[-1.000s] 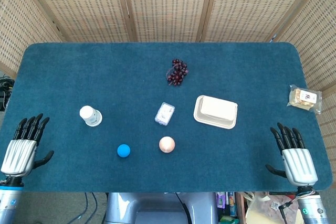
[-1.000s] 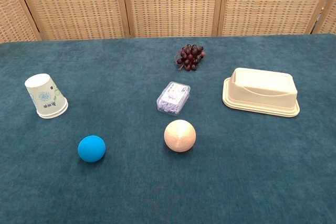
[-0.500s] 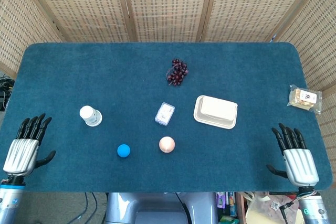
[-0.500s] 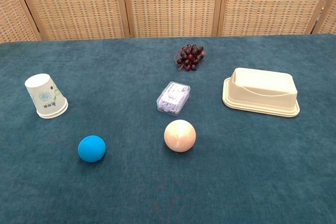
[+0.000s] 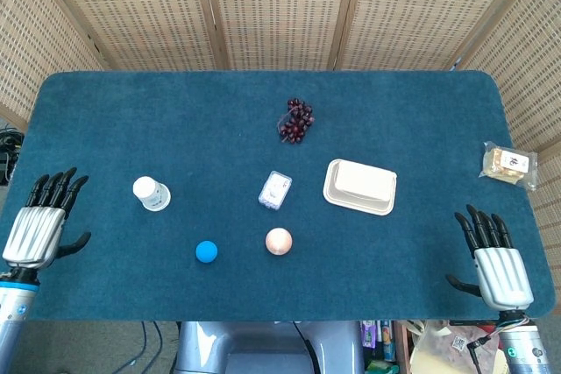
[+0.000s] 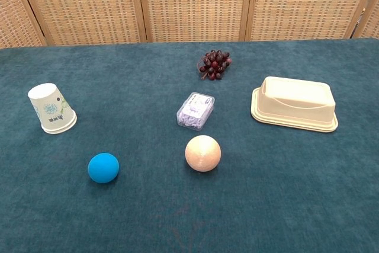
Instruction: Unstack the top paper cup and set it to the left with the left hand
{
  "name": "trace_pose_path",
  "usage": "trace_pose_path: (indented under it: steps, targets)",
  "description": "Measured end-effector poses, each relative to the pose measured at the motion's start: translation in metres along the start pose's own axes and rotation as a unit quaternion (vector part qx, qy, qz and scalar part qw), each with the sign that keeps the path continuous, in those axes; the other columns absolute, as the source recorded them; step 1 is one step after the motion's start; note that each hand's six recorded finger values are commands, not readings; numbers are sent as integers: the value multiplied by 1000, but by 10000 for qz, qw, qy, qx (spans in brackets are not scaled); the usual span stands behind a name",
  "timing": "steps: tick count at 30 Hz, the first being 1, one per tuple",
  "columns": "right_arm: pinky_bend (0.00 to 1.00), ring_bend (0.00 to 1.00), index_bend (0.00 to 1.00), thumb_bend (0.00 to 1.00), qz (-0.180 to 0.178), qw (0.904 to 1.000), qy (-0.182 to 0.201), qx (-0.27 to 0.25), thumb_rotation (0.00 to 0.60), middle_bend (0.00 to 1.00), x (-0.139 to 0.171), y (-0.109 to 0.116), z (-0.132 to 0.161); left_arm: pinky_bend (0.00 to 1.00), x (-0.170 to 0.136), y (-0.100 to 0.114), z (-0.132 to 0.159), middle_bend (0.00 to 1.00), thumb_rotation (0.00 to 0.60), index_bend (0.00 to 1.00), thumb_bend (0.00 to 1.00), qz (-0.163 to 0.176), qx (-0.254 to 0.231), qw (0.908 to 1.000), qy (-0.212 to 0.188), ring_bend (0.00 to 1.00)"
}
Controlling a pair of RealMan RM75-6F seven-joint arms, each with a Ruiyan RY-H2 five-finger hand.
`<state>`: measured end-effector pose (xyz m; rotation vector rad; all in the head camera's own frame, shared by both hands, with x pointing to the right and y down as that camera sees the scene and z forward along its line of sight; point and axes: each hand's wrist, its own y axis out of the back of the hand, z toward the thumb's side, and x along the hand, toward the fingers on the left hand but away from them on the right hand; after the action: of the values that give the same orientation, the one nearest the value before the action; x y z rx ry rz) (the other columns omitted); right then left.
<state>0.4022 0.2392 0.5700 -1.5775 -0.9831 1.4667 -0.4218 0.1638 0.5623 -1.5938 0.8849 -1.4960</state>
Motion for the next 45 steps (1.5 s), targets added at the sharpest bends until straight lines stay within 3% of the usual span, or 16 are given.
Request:
trace_pose_path:
  steps: [9,20,33,45]
  targets:
    - [0,0,0,88,40,10000,10,20,600,0,-1,-3,1,0,46,16,3,0,600,249,248,-639,-45,9977,200,0]
    - [0,0,0,89,43,10000,-22,-26,600,0,-2,-3,-1,0,88,23,13,0,600,260,249,-1027,296,9931,488,0]
    - [0,0,0,88,84,9999,-54,-62,600,0,-4,-5,-4,0,123,-3,34,0,600,260,248,-1706,648,9813,620,0]
    - [0,0,0,89,117,9998,-99,-90,600,0,-4,-7,-7,0,137,-33,61,0,600,260,249,-1990,871,9748,507,0]
